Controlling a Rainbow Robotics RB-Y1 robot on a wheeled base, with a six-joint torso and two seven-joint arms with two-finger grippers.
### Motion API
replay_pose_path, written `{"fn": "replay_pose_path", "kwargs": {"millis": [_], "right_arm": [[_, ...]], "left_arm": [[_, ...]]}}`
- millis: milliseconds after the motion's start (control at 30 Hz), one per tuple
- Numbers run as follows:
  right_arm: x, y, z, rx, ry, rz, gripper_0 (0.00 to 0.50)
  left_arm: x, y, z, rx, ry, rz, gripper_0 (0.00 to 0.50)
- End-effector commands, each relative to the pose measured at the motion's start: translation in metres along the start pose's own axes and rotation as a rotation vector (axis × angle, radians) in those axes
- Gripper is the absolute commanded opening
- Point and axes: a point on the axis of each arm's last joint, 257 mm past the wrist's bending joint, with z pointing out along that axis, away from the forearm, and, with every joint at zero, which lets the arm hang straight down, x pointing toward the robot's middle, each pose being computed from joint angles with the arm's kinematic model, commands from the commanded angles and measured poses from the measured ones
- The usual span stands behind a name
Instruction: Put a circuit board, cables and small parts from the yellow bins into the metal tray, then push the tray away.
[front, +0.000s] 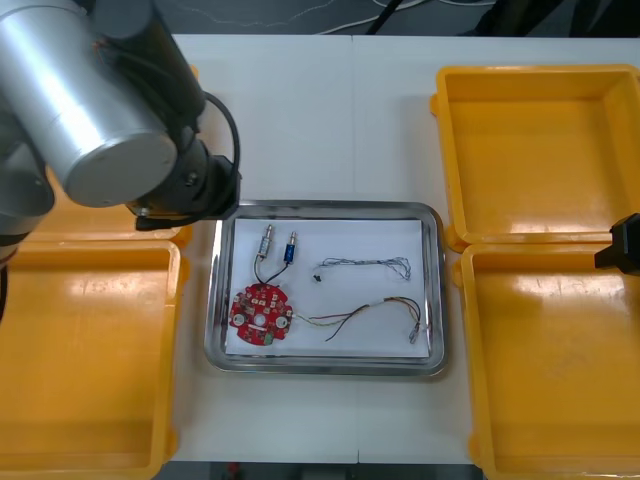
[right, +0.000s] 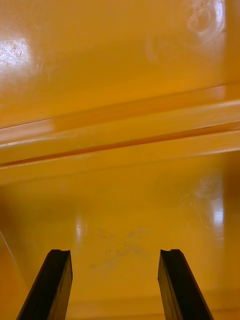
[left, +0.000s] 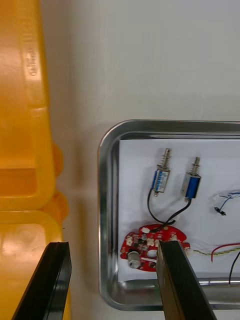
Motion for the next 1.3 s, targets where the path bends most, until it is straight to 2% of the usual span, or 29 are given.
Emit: {"fn": "replay_pose_path", "kwargs": {"millis": [33,267,467,600,733,867,967,1067,1300], "right_arm": [[-0.005,-0.004,-0.015,0.006,-0.036,-0.063,0.500],[0.002,0.024,-0.019,-0.021,-0.042,-0.144,0.500],[0.018,0.059,-0.020,-0.050,-0.039,-0.262,0.500],[0.030,0.087,-0.021,-0.080,-0.037,-0.362,0.500],[0.049,0.123,-0.018,-0.143,-0.009,-0.464,0.500],[0.062,0.150,-0.011,-0.183,0.007,-0.523,0.500],[0.069,0.167,-0.007,-0.193,0.006,-0.583,0.500],[0.078,0.185,-0.004,-0.206,0.008,-0.662,0.500],[0.086,0.225,-0.005,-0.256,-0.030,-0.912,0.500]], "left_arm": [[-0.006,0.050,-0.017,-0.039,-0.025,-0.018,0.500],[-0.002,0.100,-0.019,-0.092,-0.014,-0.012,0.500],[0.003,0.128,-0.019,-0.119,-0.001,0.002,0.500],[0.007,0.142,-0.019,-0.116,0.013,0.014,0.500],[0.009,0.156,-0.022,-0.105,0.011,0.013,0.500],[0.009,0.164,-0.025,-0.073,0.006,0.015,0.500],[0.010,0.168,-0.027,-0.053,0.005,0.008,0.500],[0.009,0.171,-0.028,-0.056,0.002,0.010,0.500],[0.008,0.179,-0.029,-0.076,-0.006,0.012,0.500]]}}
